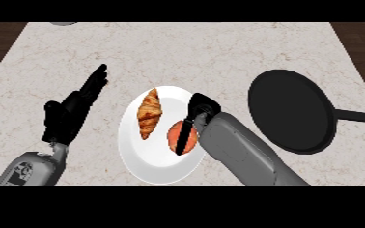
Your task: Pick the squash from the plate and place it in the pan
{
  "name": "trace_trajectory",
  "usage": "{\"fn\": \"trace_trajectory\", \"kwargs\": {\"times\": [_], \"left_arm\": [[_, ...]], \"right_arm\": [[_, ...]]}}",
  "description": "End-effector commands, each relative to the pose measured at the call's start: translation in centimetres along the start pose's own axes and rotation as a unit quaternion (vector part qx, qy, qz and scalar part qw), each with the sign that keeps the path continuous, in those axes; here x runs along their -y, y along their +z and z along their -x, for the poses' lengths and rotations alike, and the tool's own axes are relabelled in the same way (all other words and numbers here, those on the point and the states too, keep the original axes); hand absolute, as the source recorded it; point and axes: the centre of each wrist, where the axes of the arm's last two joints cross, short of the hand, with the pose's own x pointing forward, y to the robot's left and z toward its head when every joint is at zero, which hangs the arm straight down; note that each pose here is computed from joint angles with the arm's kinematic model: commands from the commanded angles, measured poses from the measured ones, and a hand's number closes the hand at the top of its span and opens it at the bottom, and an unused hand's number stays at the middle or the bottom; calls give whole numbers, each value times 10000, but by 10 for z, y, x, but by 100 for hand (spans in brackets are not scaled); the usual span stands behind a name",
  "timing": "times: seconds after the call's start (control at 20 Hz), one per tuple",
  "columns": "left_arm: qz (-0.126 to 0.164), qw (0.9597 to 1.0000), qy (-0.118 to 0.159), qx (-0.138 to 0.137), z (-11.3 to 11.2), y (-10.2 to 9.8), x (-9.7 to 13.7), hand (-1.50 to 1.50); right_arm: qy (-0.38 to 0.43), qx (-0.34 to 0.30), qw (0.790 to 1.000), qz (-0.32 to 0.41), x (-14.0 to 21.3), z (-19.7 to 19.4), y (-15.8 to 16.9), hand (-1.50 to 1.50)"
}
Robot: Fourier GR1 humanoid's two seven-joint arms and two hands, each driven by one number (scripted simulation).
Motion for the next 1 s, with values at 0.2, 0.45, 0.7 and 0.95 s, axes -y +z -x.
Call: {"fn": "trace_trajectory", "kwargs": {"times": [0.2, 0.45, 0.7, 0.95], "left_arm": [[47, 10000, -58, 42, 12, 8, -2, 0], [74, 10000, -21, 17, 3, 8, 11, 0], [85, 9999, -43, 59, -13, -1, -6, 0], [20, 10000, 34, 40, -2, 9, 9, 0]], "right_arm": [[37, -1058, 9943, 99, -13, -5, -1, -150], [60, -1018, 9946, -201, -27, -2, -2, -150], [476, -682, 9956, -425, -38, 3, -8, 150], [418, -523, 9966, -486, -33, 6, -10, 150]]}}
